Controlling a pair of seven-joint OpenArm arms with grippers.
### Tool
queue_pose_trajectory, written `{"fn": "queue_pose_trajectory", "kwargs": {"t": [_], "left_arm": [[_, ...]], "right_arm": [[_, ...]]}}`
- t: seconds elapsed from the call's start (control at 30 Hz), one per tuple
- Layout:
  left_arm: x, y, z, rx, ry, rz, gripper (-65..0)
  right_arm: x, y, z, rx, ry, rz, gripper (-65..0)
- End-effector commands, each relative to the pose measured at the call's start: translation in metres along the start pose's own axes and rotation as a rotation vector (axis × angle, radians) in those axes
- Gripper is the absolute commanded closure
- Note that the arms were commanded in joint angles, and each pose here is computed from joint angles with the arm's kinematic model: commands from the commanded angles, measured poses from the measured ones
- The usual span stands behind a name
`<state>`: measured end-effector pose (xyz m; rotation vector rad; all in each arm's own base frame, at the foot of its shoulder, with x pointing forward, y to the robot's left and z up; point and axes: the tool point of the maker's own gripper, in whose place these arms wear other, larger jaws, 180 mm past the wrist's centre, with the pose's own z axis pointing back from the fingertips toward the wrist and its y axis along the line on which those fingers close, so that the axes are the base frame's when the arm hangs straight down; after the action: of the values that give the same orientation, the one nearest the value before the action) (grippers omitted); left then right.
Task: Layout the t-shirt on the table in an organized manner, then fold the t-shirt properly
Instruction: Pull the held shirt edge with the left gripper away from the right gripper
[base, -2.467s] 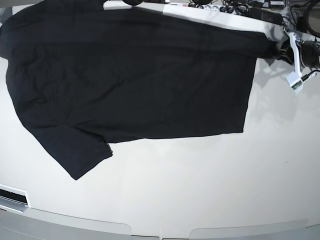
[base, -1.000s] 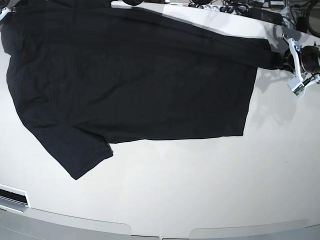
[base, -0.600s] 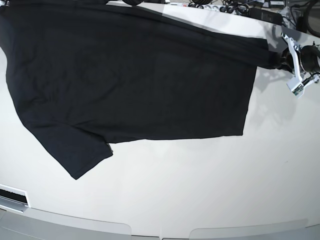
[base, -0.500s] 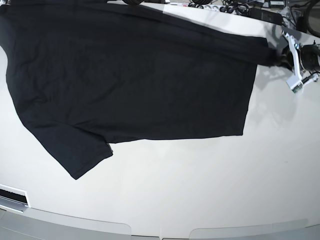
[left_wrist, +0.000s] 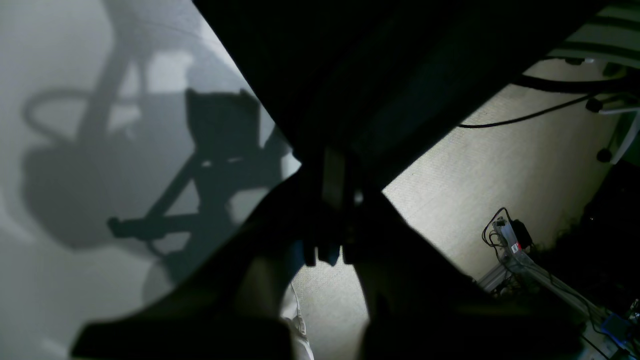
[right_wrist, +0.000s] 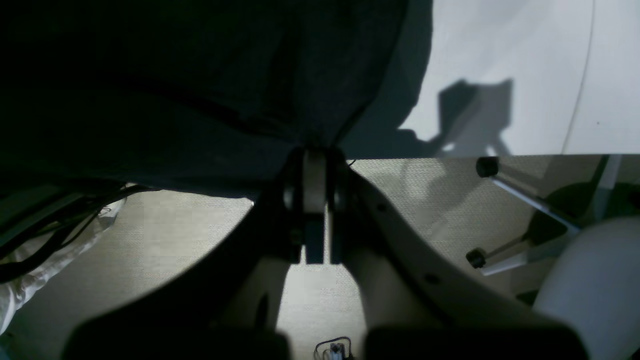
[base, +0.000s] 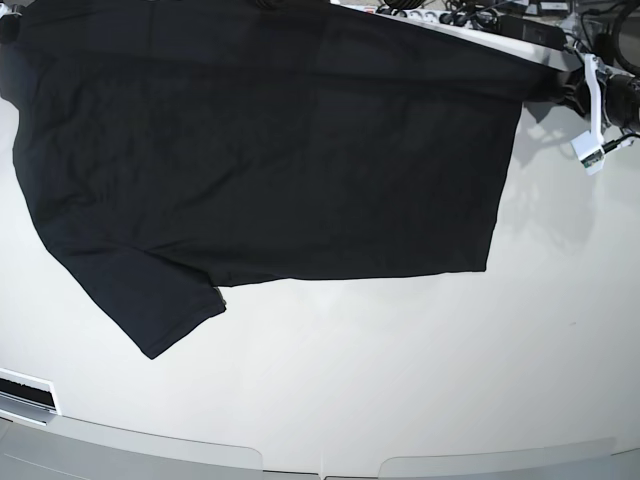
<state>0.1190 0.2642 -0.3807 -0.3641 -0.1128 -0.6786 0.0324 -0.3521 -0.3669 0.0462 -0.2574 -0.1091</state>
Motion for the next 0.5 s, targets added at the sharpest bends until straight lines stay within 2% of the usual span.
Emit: {"fn": "queue_pose_trajectory", "kwargs": {"t": [0.0,0.3,0.4,0.47], "left_arm": [[0.005,0.005,0.008,0.017,-0.007,-0.024,0.0],[0.01,0.005,0.009,0.015,-0.035,-0.024,0.0],[0.034,0.009,0.013,0.03,-0.146,-0.035,0.0],[0.075,0.022,0.031,0.074,-0.294,-0.071,0.0]], "right_arm": [[0.008,-0.005,0.007,-0.017,-0.027,0.022,0.0],[0.013,-0.003,0.007,-0.007,-0.059,0.042,0.0],[0.035,0.006,0.008,0.046,-0.133,0.065,0.0],[0.071,0.011,0.015,0.065,-0.237,0.087,0.0]]}}
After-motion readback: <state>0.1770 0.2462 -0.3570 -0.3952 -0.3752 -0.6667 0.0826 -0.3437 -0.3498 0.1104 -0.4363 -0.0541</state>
